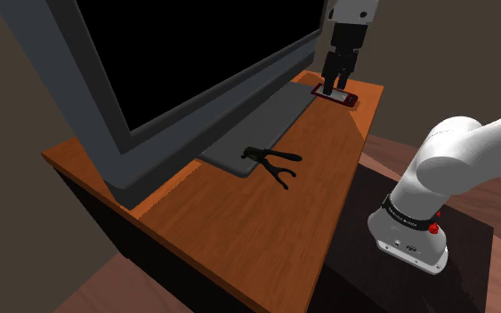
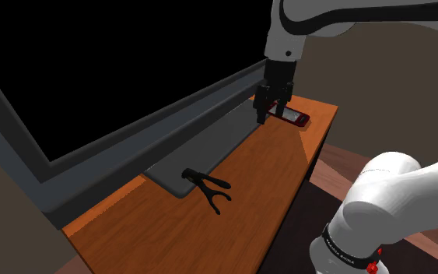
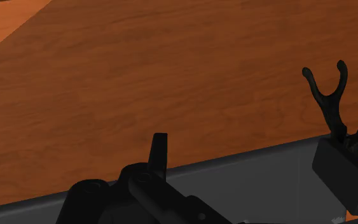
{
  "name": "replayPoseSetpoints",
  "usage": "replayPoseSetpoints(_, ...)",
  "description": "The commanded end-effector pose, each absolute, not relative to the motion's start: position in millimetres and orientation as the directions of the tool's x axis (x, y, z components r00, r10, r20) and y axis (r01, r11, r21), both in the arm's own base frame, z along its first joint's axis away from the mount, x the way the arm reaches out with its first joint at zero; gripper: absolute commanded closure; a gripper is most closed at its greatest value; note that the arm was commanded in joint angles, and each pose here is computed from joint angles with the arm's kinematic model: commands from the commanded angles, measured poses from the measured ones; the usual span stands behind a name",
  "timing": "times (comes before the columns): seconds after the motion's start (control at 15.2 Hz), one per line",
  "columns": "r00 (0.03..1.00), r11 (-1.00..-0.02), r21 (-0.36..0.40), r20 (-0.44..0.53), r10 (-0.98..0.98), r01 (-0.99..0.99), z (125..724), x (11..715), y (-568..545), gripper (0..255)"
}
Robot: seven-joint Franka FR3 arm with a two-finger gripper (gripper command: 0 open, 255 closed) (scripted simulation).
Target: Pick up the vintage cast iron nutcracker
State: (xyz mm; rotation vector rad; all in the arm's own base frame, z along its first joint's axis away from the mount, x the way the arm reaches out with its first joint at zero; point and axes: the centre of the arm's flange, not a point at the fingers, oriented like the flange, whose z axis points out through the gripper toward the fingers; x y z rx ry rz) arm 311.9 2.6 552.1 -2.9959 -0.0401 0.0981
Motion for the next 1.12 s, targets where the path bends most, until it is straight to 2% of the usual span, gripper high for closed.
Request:
replayPoseSetpoints(0.0,0.998,-0.989,-0.144,-0.063,0.031,0.022,552.1,311.9,2.6,0)
replayPoseSetpoints(1.06,0.989,-0.988,-0.103,-0.081,0.125,0.117,471.6,368.9,198.0,0)
